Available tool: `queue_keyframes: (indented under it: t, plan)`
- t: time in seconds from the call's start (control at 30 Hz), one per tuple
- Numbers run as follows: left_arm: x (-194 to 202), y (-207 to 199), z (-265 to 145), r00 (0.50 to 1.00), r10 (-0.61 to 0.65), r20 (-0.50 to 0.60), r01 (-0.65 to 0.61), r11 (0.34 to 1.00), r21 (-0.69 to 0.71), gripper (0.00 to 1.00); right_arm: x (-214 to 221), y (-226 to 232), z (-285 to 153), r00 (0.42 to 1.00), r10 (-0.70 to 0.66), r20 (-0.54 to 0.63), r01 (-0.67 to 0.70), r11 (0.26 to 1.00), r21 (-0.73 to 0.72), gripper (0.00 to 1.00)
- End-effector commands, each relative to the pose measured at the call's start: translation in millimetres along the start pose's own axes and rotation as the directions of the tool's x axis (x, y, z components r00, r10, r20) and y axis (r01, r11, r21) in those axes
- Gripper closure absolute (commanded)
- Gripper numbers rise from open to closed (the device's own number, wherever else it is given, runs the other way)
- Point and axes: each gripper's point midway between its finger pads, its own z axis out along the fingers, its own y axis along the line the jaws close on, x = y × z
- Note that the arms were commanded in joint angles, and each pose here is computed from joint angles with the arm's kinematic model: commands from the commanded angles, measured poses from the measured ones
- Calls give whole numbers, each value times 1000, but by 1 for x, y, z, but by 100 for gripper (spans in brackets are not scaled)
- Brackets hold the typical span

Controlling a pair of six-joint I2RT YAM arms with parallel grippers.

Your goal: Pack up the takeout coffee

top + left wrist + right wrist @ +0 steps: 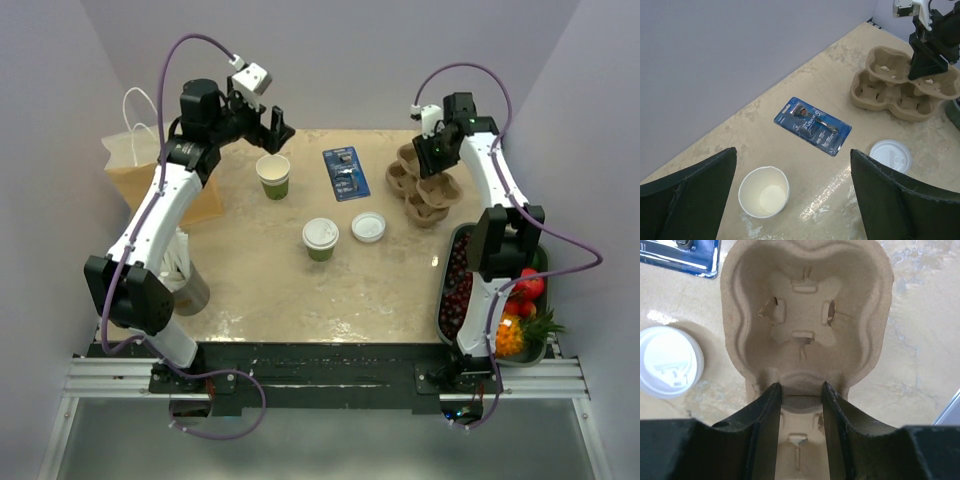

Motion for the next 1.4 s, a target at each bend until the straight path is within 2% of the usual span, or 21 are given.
queue_keyframes:
  t: [0.0, 0.03, 0.1, 0.13, 0.17, 0.3, 0.33, 0.5, 0.57, 0.6, 0.63, 0.7, 0.77, 0.8, 0.87, 0.9, 0.97, 1.07, 1.2, 1.27, 1.37]
  plan:
    - [-16, -9, 1, 998, 50, 43, -51, 999, 17, 0, -27, 6, -46, 980, 87, 178, -41, 967, -252, 100]
    - [-15, -9, 2, 998, 52, 40, -53, 998, 17, 0, -23, -5, -36, 974, 175, 144, -138, 963, -233, 100]
    - [-15, -14, 4, 998, 55, 40, -56, 998, 30, 0, -16, -3, -30, 995, -24, 97, 27, 999, -25, 100]
    - [-15, -16, 4, 998, 56, 39, -57, 998, 33, 0, -20, 0, -32, 990, -69, 123, 73, 997, -25, 100]
    - [-14, -17, 5, 998, 57, 38, -58, 998, 34, 0, -28, 0, -49, 983, -53, 175, 57, 998, -16, 100]
    - [-18, -18, 2, 996, 75, 44, -77, 996, 34, 0, -31, 13, -67, 972, -82, 221, 101, 992, -80, 100]
    - [-21, -18, 1, 995, 87, 48, -88, 996, 32, 0, -32, 27, -71, 963, -113, 246, 151, 978, -143, 100]
    - [-31, -5, -8, 984, 173, 37, -171, 984, -40, 0, -15, 73, -106, 931, -192, 311, 273, 932, -239, 100]
    - [-34, -2, -12, 978, 205, 34, -203, 978, -56, 0, -2, 95, -117, 887, -314, 338, 407, 878, -252, 100]
    - [-36, 0, -18, 975, 218, 34, -216, 974, -69, 0, 21, 114, -110, 882, -357, 306, 446, 843, -300, 100]
    - [-36, 0, -20, 975, 219, 34, -216, 974, -73, 0, 27, 120, -127, 834, -427, 349, 524, 811, -260, 100]
    - [-40, 3, -29, 975, 219, 42, -214, 973, -91, 0, 60, 134, -124, 822, -465, 330, 558, 775, -297, 100]
    - [-44, 4, -35, 974, 222, 51, -216, 971, -99, 0, 76, 150, -139, 756, -541, 368, 646, 704, -294, 100]
    - [-50, 3, -41, 970, 233, 61, -226, 968, -107, 0, 94, 161, -140, 751, -556, 356, 658, 670, -343, 100]
    - [-57, 4, -47, 967, 245, 74, -236, 964, -120, 0, 108, 183, -151, 648, -639, 414, 762, 552, -338, 100]
    - [-65, 6, -52, 964, 252, 88, -238, 961, -144, 0, 126, 190, -143, 628, -673, 391, 777, 513, -365, 100]
    - [-77, 10, -61, 961, 254, 109, -234, 957, -172, 0, 142, 209, -144, 519, -747, 416, 850, 398, -345, 100]
    - [-109, 16, -81, 948, 273, 163, -233, 945, -228, 0, 166, 227, -136, 419, -807, 416, 892, 280, -355, 100]
    - [-138, 39, -123, 916, 379, 133, -301, 867, -398, 0, 169, 239, -121, 360, -835, 417, 912, 222, -344, 100]
    - [-139, 57, -156, 915, 391, 101, -299, 825, -479, 0, 169, 239, -112, 325, -852, 411, 924, 193, -330, 100]
    - [-129, 67, -197, 909, 416, 31, -337, 776, -534, 0, 173, 239, -94, 303, -867, 396, 926, 169, -337, 100]
